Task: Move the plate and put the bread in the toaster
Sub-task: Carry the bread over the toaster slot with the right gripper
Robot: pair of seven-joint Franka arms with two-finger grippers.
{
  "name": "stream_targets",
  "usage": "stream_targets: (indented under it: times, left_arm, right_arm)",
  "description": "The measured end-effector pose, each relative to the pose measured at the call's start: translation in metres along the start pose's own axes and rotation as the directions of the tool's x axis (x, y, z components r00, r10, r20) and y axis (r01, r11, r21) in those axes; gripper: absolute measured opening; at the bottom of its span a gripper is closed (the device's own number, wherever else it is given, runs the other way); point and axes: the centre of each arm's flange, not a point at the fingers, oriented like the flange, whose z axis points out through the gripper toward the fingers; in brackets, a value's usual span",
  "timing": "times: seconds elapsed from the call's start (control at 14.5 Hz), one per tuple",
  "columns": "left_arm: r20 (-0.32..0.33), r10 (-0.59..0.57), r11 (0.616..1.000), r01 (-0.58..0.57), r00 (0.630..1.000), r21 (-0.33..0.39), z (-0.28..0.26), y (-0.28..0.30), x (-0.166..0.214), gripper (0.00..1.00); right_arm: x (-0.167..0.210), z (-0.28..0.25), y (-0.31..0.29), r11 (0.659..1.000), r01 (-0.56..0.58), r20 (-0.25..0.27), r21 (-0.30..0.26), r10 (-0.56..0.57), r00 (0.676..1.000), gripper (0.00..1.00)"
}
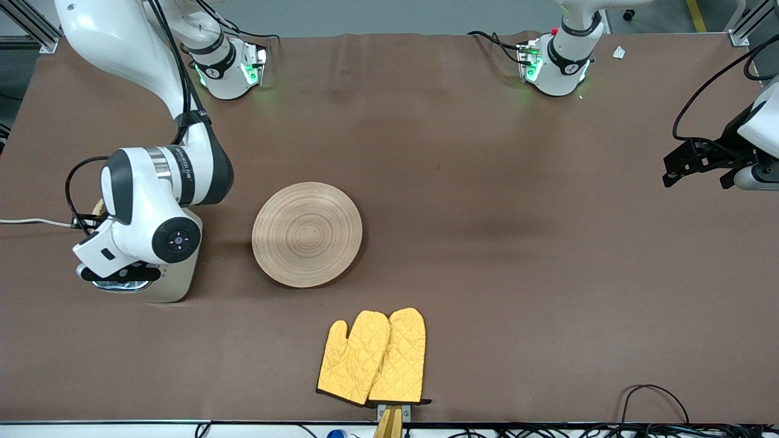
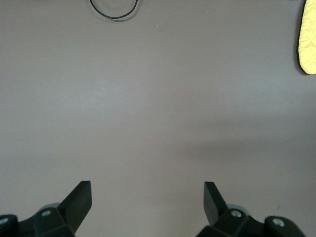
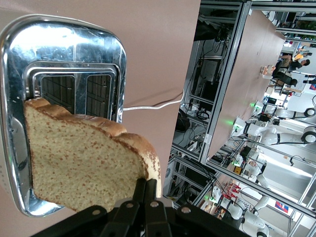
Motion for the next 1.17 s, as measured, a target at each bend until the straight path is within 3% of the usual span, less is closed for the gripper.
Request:
stream_targets:
  times: [1.17]
  left_arm:
    - [0.0, 0.0, 1.0, 0.0, 1.0, 0.0, 0.0, 0.0, 0.0, 1.0]
  right_arm:
    - [0.002, 0.0, 0.011, 1.0, -0.006, 0.023, 0.003, 0.006, 1.0, 0.02]
